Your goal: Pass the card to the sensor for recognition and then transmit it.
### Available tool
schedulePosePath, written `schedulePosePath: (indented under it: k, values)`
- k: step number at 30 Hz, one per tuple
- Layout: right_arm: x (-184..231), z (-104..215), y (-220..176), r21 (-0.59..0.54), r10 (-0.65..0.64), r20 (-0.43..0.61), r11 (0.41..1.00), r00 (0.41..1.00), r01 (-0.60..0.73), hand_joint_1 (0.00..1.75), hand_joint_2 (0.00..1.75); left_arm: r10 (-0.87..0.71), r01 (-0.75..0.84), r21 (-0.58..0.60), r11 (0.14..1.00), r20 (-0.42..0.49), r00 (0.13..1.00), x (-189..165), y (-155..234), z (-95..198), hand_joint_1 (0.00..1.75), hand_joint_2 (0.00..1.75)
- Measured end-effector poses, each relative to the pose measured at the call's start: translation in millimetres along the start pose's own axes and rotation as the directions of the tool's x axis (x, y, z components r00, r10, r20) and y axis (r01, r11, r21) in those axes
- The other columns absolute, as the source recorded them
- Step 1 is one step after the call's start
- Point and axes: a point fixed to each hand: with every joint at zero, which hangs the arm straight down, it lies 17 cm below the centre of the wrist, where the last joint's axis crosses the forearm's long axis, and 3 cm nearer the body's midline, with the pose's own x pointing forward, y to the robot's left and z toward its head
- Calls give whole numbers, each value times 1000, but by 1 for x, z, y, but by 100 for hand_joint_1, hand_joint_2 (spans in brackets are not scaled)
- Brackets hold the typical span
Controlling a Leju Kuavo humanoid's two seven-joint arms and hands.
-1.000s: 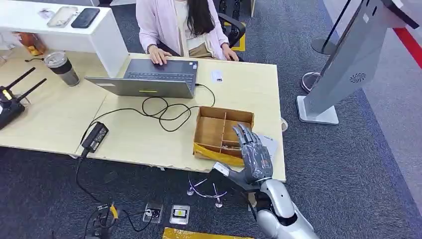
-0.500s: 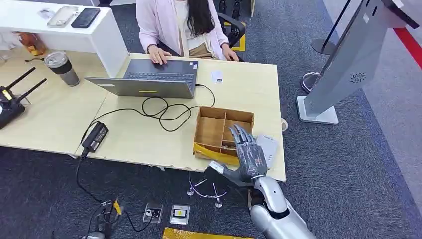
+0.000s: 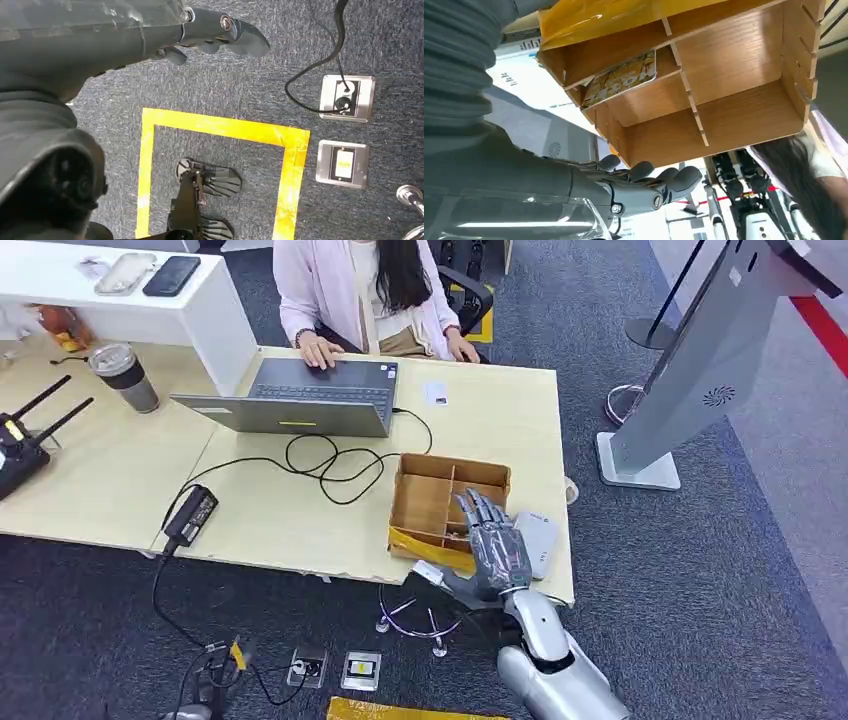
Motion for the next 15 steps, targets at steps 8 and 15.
schedulePosePath:
  k: [8,15]
  values:
    - [-9,-2,1,-13,44,-14,999,999,-44,0,175,-7,7,-2,1000,2,1000,0,0,0,0,0]
    - [-17,0,6,1,49,-34,999,998,-49,0,175,-8,8,-2,1000,2,1000,0,0,0,0,0]
